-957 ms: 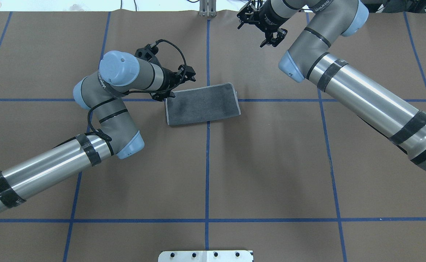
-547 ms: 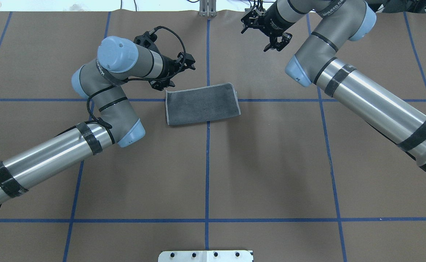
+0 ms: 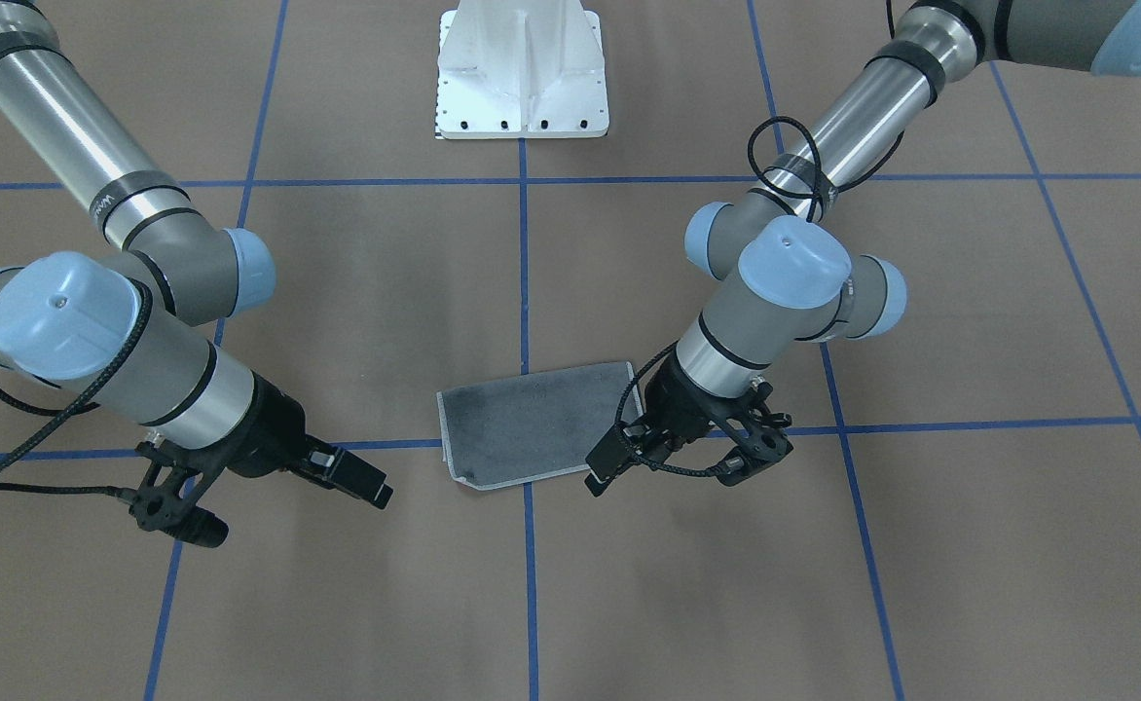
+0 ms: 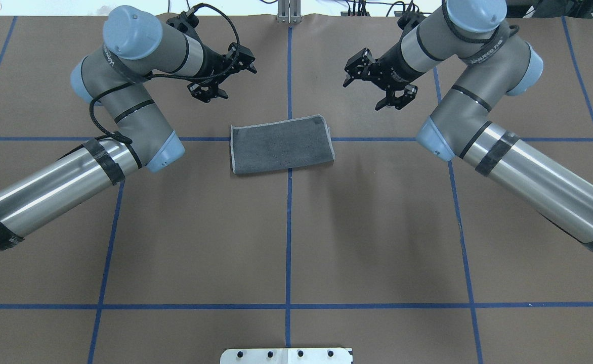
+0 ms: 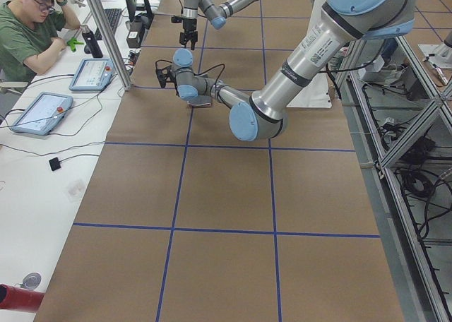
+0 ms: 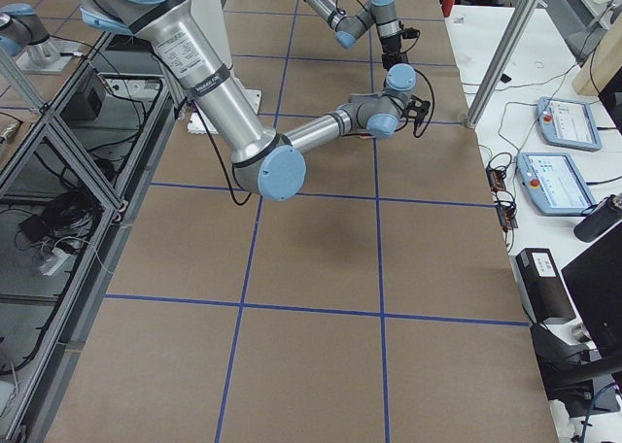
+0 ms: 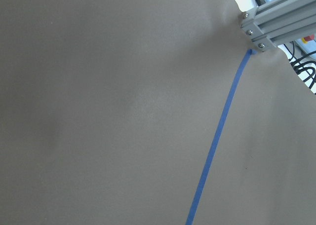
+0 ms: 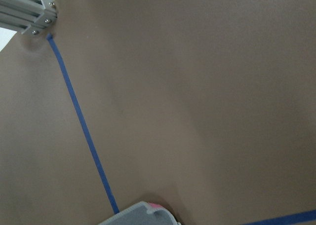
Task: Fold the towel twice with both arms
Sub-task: 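Raise the left gripper away while moving the right gripper toward the towel end, then lower the right gripper and grasp the grey towel end nearest it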
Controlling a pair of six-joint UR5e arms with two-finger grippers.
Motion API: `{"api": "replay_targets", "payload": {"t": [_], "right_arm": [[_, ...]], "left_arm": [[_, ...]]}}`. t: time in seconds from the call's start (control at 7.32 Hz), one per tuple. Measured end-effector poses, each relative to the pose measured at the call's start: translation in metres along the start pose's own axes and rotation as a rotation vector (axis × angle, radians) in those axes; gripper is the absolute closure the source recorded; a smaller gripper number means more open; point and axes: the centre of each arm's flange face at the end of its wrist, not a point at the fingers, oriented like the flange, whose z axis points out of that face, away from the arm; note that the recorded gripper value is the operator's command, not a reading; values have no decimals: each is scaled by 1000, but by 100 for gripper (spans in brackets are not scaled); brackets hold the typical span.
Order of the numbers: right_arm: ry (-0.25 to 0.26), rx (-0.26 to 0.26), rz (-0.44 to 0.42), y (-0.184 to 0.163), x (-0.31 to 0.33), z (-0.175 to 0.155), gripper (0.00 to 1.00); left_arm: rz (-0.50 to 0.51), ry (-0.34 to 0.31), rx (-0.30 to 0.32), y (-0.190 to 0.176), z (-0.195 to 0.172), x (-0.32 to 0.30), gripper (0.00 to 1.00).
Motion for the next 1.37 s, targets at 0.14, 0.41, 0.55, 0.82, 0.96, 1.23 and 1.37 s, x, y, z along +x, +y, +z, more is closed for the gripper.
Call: {"api": "replay_targets", "payload": {"t": [0.14, 0.41, 0.55, 0.82, 0.96, 1.23, 1.37], "right_arm": [[14, -5, -13, 21, 0, 19, 1], [46, 10, -42, 67, -9, 62, 1], [59, 12, -51, 81, -10, 76, 1], [85, 18, -58, 94, -7, 92, 2], [101, 21, -56, 95, -6, 94, 2], [113, 24, -54, 94, -4, 96, 4], [115, 24, -56, 94, -3, 97, 11]], "left_arm": [[3, -2, -11, -2, -2, -1, 0], [4, -2, -26, -5, -7, -2, 0], [3, -2, -31, -8, -9, -2, 0], [3, -1, -33, -10, -11, -2, 0], [3, -1, -33, -10, -12, -2, 0], [2, -1, -32, -11, -12, -2, 0], [2, -1, -32, -11, -12, -2, 0]]}}
